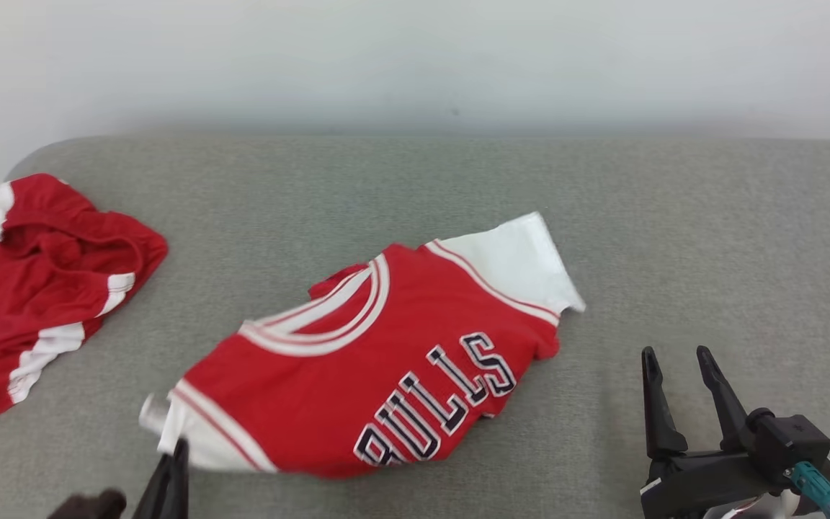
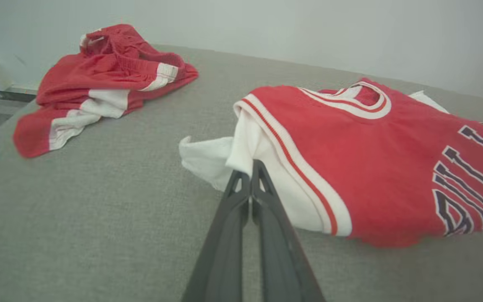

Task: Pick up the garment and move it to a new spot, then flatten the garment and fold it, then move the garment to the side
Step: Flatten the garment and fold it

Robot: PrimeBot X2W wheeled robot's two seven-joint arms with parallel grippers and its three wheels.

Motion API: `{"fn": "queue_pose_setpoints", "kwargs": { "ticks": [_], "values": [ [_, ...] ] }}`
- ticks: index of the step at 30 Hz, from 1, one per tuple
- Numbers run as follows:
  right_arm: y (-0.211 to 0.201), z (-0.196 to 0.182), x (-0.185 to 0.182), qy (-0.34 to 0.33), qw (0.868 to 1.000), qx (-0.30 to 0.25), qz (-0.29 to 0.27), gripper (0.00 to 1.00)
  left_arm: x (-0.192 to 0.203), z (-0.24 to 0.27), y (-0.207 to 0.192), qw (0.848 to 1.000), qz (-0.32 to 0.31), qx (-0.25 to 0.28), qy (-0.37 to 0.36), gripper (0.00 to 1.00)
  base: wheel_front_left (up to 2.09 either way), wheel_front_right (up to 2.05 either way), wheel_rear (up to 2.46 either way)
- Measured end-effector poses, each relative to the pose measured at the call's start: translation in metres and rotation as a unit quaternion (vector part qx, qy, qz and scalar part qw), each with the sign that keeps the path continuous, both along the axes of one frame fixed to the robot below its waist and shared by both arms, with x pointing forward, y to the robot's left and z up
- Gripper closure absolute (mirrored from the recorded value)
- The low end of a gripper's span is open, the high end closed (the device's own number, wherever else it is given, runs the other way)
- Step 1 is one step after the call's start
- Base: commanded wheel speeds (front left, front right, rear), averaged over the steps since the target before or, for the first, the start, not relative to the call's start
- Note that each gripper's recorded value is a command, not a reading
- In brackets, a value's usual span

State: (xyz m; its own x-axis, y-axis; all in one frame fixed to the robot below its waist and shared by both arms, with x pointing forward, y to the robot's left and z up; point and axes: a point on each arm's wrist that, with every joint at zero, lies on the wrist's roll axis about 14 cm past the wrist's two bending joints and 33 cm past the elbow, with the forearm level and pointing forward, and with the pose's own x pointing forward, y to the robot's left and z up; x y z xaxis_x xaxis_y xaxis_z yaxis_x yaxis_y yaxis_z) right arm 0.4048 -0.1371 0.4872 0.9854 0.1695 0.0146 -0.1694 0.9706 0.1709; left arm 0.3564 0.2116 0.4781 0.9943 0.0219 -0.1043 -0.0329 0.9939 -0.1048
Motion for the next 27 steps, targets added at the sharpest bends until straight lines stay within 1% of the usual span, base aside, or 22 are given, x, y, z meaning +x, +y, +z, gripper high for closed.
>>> {"fn": "queue_pose_setpoints", "kwargs": {
  "ticks": [3, 5, 9, 16, 17, 18, 21, 25, 27],
  "values": [
    [0.010, 0.001, 0.003, -0.001, 1.000, 0.001, 0.014, 0.00, -0.033, -0.023, 0.014, 0.998, 0.040, -0.013, 0.041, 1.00, 0.00, 0.00, 0.00],
    [0.013, 0.001, 0.004, -0.001, 1.000, 0.001, 0.018, 0.00, -0.041, -0.031, 0.015, 0.997, 0.048, -0.019, 0.054, 1.00, 0.00, 0.00, 0.00],
    [0.013, 0.000, 0.003, 0.002, 1.000, -0.003, 0.018, 0.00, -0.042, -0.035, 0.011, 0.997, 0.047, -0.027, 0.059, 1.00, 0.00, 0.00, 0.00],
    [0.003, 0.002, 0.000, 0.000, 1.000, -0.005, 0.006, 0.00, -0.028, -0.025, 0.006, 0.998, 0.038, -0.033, 0.040, 1.00, 0.00, 0.00, 0.00],
    [0.001, 0.002, -0.001, 0.001, 1.000, -0.005, 0.003, 0.00, -0.027, -0.024, 0.007, 0.998, 0.043, -0.031, 0.035, 0.02, 0.00, 0.00, 0.00],
    [0.000, 0.002, -0.002, 0.001, 1.000, -0.005, 0.001, 0.00, -0.026, -0.023, 0.008, 0.998, 0.045, -0.027, 0.033, 0.00, 0.00, 0.00, 0.00],
    [-0.005, 0.002, -0.004, 0.001, 1.000, -0.006, -0.005, 0.00, -0.020, -0.011, 0.013, 0.999, 0.049, -0.014, 0.005, 0.00, 0.00, 0.00, 0.00],
    [-0.008, 0.002, -0.005, 0.001, 1.000, -0.006, -0.010, 0.00, 0.001, 0.023, 0.021, 0.997, 0.045, 0.018, -0.056, 0.00, 0.00, 0.00, 0.00],
    [-0.010, 0.003, -0.005, 0.001, 1.000, -0.006, -0.013, 0.00, 0.014, 0.040, 0.019, 0.996, 0.029, 0.032, -0.083, 0.00, 0.00, 0.00, 0.00]
  ]
}}
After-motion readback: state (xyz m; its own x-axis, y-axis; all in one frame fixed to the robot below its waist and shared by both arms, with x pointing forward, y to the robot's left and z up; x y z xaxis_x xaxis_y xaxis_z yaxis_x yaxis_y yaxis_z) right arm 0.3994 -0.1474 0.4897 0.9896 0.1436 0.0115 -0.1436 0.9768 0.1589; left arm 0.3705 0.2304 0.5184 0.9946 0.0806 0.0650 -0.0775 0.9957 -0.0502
